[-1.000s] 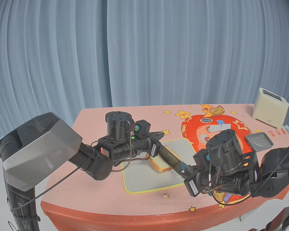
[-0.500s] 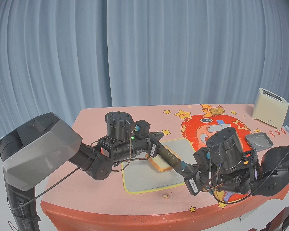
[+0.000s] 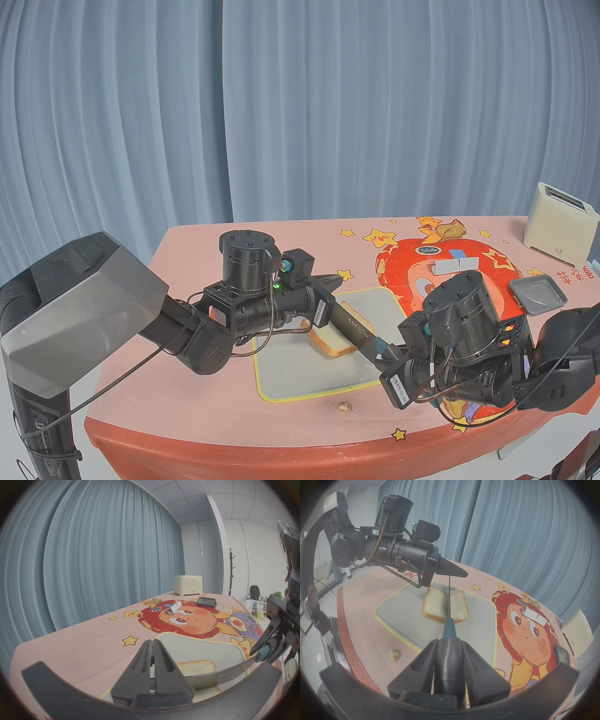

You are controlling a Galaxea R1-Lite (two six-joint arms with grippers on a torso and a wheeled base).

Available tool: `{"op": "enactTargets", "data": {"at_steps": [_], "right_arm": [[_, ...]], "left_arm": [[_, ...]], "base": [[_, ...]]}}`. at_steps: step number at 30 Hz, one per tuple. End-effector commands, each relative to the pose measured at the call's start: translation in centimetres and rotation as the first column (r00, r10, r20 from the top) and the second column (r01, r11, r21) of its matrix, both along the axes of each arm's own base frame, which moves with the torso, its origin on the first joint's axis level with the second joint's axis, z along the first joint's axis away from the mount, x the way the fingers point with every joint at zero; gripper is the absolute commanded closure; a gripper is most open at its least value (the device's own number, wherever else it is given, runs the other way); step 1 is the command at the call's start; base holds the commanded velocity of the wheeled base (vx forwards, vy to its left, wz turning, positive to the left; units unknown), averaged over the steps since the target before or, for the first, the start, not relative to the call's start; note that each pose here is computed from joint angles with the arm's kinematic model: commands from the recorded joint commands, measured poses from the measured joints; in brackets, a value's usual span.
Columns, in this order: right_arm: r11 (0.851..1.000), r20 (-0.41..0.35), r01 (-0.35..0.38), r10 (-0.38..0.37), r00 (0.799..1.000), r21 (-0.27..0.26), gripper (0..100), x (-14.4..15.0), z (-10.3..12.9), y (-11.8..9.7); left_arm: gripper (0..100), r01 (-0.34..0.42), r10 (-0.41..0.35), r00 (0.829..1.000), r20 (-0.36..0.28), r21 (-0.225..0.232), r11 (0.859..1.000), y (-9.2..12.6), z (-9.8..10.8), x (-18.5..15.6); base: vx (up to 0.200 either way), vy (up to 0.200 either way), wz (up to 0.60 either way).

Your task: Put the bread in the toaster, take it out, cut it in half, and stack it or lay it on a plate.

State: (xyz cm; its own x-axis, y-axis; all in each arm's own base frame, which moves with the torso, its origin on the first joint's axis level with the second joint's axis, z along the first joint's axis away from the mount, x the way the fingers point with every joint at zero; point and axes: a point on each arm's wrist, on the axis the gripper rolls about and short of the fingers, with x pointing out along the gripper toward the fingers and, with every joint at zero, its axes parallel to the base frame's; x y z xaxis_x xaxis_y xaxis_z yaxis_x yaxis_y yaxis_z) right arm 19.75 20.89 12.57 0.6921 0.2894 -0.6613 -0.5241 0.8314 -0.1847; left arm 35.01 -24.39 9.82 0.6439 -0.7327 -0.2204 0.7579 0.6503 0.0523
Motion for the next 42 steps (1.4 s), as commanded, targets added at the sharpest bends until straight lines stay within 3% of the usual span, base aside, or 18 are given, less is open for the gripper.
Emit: {"op": "enactTargets", "data": {"at_steps": [1,8,18,24,30,35,42], "right_arm": [[1.0,0.003,0.001,-0.001,1.0,0.004,100,0.1,0.0,0.1],[0.999,0.027,0.013,-0.014,1.0,0.034,100,0.2,1.0,-0.3],[1.0,-0.002,0.011,-0.011,1.0,0.0,100,0.3,0.0,-0.2],[1.0,-0.022,0.008,-0.009,1.0,-0.024,100,0.4,-0.8,0.0],[1.0,-0.009,0.013,-0.013,1.0,-0.008,100,0.5,-0.5,0.0],[1.0,-0.009,0.014,-0.014,1.0,-0.008,100,0.5,-0.5,0.0],[1.0,-0.005,0.014,-0.014,1.0,-0.003,100,0.5,-0.3,-0.1]], "left_arm": [[100,-0.004,0.004,1.0,0.003,0.0,1.0,0.2,0.0,0.0],[100,-0.008,0.009,1.0,-0.019,0.014,1.0,0.4,-0.9,0.1],[100,-0.009,0.009,1.0,-0.029,0.019,1.0,0.2,-1.5,0.3],[100,-0.004,0.004,1.0,0.014,-0.01,1.0,0.1,0.4,0.1],[100,-0.001,0.002,0.999,0.048,-0.032,0.999,0.1,1.9,-0.2],[100,0.038,-0.032,0.995,0.091,-0.063,0.997,-1.2,2.7,-1.4],[100,0.034,-0.031,0.997,0.066,-0.043,0.998,-1.1,1.7,-1.5]], "base": [[0.0,0.0,0.0],[0.0,0.0,0.0],[0.0,0.0,0.0],[0.0,0.0,0.0],[0.0,0.0,0.0],[0.0,0.0,0.0],[0.0,0.0,0.0]]}}
